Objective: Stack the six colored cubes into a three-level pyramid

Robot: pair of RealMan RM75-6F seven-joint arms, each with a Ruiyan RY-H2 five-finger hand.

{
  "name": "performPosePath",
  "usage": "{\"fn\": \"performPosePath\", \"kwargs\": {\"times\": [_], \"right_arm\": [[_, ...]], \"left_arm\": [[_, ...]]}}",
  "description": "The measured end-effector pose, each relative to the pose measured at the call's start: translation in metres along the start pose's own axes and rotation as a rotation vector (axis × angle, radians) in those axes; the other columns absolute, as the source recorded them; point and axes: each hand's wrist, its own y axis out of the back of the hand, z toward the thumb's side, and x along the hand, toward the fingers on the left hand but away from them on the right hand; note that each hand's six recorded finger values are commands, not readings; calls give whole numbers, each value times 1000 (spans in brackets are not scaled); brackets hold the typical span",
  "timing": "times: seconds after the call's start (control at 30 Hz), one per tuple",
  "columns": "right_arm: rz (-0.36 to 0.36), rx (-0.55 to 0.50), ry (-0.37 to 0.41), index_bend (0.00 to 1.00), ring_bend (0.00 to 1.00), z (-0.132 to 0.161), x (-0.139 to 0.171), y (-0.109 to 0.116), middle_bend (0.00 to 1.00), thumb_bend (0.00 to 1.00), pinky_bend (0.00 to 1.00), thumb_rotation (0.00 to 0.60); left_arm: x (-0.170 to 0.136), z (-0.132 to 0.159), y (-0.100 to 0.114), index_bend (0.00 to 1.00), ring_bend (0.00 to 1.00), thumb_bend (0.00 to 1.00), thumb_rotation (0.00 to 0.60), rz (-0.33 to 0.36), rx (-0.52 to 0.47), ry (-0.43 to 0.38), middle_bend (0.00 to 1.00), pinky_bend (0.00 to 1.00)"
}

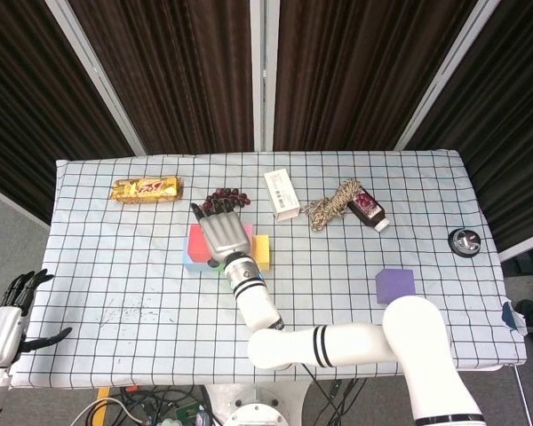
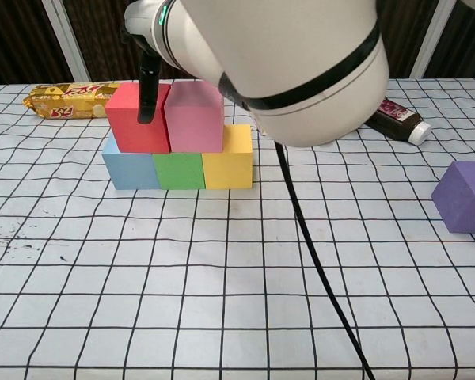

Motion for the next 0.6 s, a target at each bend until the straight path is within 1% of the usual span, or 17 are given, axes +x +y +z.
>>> {"fn": "performPosePath", "kwargs": {"times": [0.23,0.4,0.6], "right_arm": [[-1,7,-4,0,0,8,-4,-5,311,75,0,600],[-25,14,-15,0,14,8,-6,-5,367,105,0,600],[-58,8,-18,0,41,9,-5,-3,393,152,0,600]], "left_arm": [[0,-2,2,49,47,0,600,10,0,0,148,16],[-1,0,2,49,47,0,600,9,0,-7,148,16],[-1,2,0,49,46,0,600,-1,6,-20,148,16]]}}
